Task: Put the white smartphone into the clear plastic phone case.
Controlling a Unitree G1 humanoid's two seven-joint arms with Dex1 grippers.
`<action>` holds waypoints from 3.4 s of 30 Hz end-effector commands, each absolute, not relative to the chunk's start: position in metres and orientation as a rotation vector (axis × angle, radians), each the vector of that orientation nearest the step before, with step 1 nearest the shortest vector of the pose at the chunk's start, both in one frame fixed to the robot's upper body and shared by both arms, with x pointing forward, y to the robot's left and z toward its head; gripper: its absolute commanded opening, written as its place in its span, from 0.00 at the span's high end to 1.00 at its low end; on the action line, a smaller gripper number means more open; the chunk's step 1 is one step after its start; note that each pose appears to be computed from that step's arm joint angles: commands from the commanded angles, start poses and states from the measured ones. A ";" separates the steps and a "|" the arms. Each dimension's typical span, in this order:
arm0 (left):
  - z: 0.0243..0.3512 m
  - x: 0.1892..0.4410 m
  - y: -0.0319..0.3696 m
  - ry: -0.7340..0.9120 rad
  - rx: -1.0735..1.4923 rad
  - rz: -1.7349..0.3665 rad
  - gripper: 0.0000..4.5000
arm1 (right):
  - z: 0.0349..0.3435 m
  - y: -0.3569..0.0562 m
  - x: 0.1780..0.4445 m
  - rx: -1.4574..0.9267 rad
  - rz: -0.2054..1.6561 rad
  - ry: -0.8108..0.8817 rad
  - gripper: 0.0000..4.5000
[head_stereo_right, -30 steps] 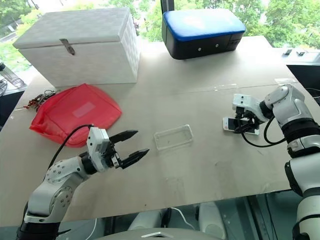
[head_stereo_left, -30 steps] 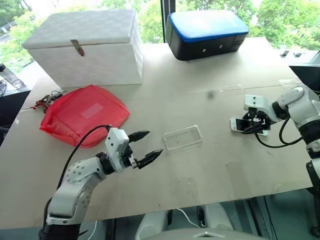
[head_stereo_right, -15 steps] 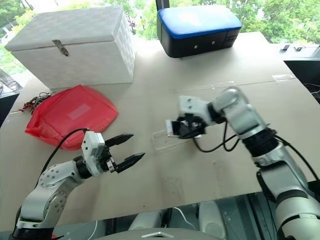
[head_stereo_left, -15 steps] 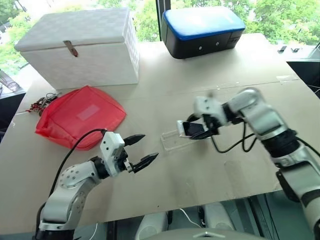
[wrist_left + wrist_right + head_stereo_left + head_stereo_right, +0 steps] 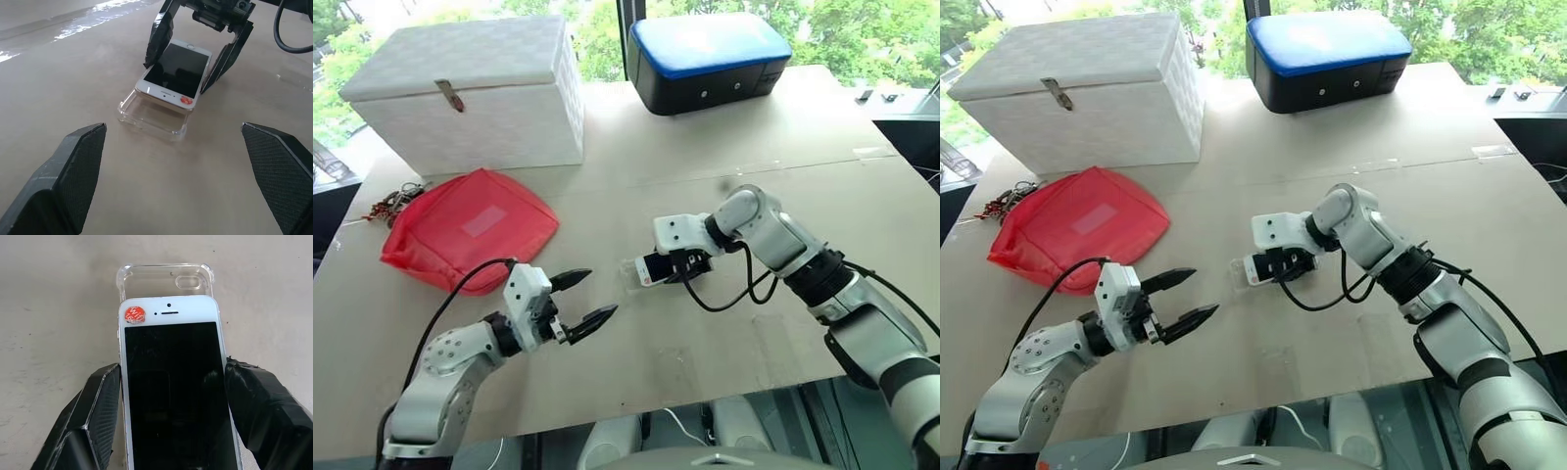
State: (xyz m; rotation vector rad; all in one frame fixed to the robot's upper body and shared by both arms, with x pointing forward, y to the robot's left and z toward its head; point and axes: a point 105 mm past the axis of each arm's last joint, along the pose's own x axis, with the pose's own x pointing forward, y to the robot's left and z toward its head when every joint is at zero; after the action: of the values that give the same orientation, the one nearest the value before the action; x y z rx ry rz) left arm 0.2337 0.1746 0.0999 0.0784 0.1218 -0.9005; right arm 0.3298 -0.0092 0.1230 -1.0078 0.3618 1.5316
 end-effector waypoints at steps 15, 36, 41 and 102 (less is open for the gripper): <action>0.108 0.235 0.173 0.072 0.122 -0.882 0.00 | 0.094 -0.009 0.327 -1.060 1.516 0.454 0.38; 0.106 0.238 0.172 0.067 0.123 -0.879 0.00 | 0.067 -0.020 0.315 -1.059 1.584 0.600 0.38; 0.104 0.237 0.170 0.068 0.118 -0.874 0.00 | 0.067 -0.020 0.324 -1.045 1.533 0.599 0.38; 0.096 0.258 0.179 0.133 0.123 -0.959 0.50 | 0.144 -0.011 0.318 -0.480 1.339 0.207 1.00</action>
State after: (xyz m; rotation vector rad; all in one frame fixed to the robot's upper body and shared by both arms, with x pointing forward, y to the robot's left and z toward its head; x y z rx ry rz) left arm 0.2575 0.1753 0.0915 0.1083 0.1385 -0.9488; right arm 0.3103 -0.0149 0.1434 -0.4815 0.2379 1.3511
